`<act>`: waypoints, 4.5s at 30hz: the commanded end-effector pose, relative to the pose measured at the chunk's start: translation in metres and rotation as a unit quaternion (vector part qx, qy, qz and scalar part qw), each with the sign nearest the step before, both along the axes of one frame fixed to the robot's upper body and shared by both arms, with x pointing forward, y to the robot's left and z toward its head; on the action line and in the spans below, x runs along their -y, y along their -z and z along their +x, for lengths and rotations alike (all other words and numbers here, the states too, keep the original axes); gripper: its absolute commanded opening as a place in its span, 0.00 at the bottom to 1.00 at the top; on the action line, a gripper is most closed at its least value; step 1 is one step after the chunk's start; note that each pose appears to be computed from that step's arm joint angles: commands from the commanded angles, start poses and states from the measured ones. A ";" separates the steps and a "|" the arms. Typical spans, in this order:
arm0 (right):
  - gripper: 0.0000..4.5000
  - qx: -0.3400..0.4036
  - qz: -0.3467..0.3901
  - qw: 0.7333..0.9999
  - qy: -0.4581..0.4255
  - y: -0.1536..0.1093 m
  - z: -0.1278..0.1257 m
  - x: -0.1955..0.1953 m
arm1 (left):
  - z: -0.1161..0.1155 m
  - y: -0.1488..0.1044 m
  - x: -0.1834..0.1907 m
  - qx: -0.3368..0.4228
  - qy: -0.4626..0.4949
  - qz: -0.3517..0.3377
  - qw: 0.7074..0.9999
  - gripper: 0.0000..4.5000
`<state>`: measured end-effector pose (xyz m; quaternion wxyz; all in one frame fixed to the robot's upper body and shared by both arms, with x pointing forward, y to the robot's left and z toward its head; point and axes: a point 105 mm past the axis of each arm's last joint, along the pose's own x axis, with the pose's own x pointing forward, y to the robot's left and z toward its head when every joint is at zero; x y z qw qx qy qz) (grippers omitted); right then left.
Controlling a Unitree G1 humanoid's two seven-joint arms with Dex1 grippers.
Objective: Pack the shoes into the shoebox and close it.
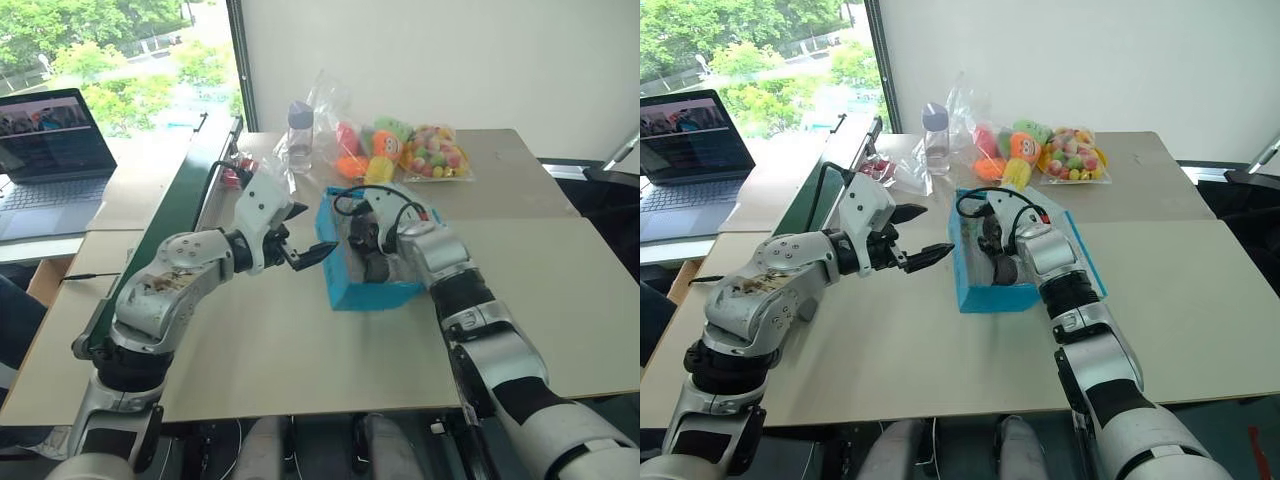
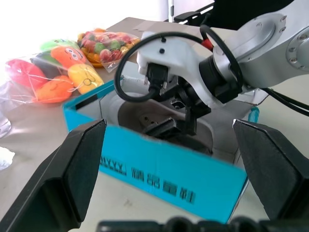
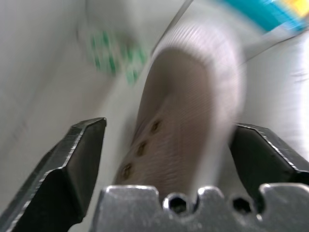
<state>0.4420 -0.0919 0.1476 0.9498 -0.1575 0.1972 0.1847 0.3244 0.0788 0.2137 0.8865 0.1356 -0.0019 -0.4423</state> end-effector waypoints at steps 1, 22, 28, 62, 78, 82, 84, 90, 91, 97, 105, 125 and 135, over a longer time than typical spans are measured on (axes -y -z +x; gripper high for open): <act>0.99 0.052 0.023 0.998 -0.010 -0.043 -0.001 -0.009 | 0.000 -0.012 0.002 0.022 0.004 -0.006 1.000 1.00; 0.99 0.141 0.204 0.904 -0.349 -0.115 -0.086 -0.032 | 0.035 -0.002 -0.125 0.001 -0.325 -0.076 0.943 1.00; 0.99 0.136 0.195 0.894 -0.380 -0.102 -0.092 -0.047 | 0.028 0.005 -0.160 0.006 -0.422 -0.075 0.903 1.00; 0.99 0.180 0.118 0.917 -0.334 -0.067 -0.081 -0.058 | 0.049 0.022 -0.243 0.031 -0.475 -0.078 0.876 1.00; 0.99 0.185 0.111 0.921 -0.324 -0.071 -0.082 -0.050 | 0.077 0.022 -0.236 0.029 -0.452 -0.069 0.889 1.00; 1.00 0.186 0.107 0.923 -0.320 -0.072 -0.082 -0.047 | 0.076 0.047 -0.243 -0.032 -0.471 -0.065 0.879 0.94; 1.00 0.188 0.106 0.923 -0.319 -0.073 -0.082 -0.047 | 0.074 0.067 -0.239 -0.075 -0.459 -0.055 0.883 0.84; 1.00 0.196 0.098 0.925 -0.311 -0.077 -0.079 -0.043 | 0.075 0.081 -0.215 -0.124 -0.426 -0.092 0.892 0.32; 1.00 0.198 0.097 0.926 -0.308 -0.078 -0.079 -0.041 | 0.076 0.080 -0.210 -0.124 -0.419 -0.100 0.894 0.26; 1.00 0.201 0.093 0.927 -0.303 -0.080 -0.079 -0.038 | 0.084 0.061 -0.194 -0.096 -0.404 -0.122 0.902 0.01; 1.00 0.198 0.114 0.928 -0.296 -0.082 -0.080 -0.038 | 0.084 -0.003 -0.149 -0.005 -0.322 -0.156 0.934 0.01; 1.00 0.054 0.486 0.867 -0.098 -0.111 -0.048 -0.007 | 0.039 -0.046 0.047 0.005 -0.055 -0.213 0.976 0.01; 0.84 0.060 0.487 0.868 -0.075 -0.109 -0.043 -0.002 | 0.027 -0.039 0.067 -0.019 -0.028 -0.211 0.977 0.00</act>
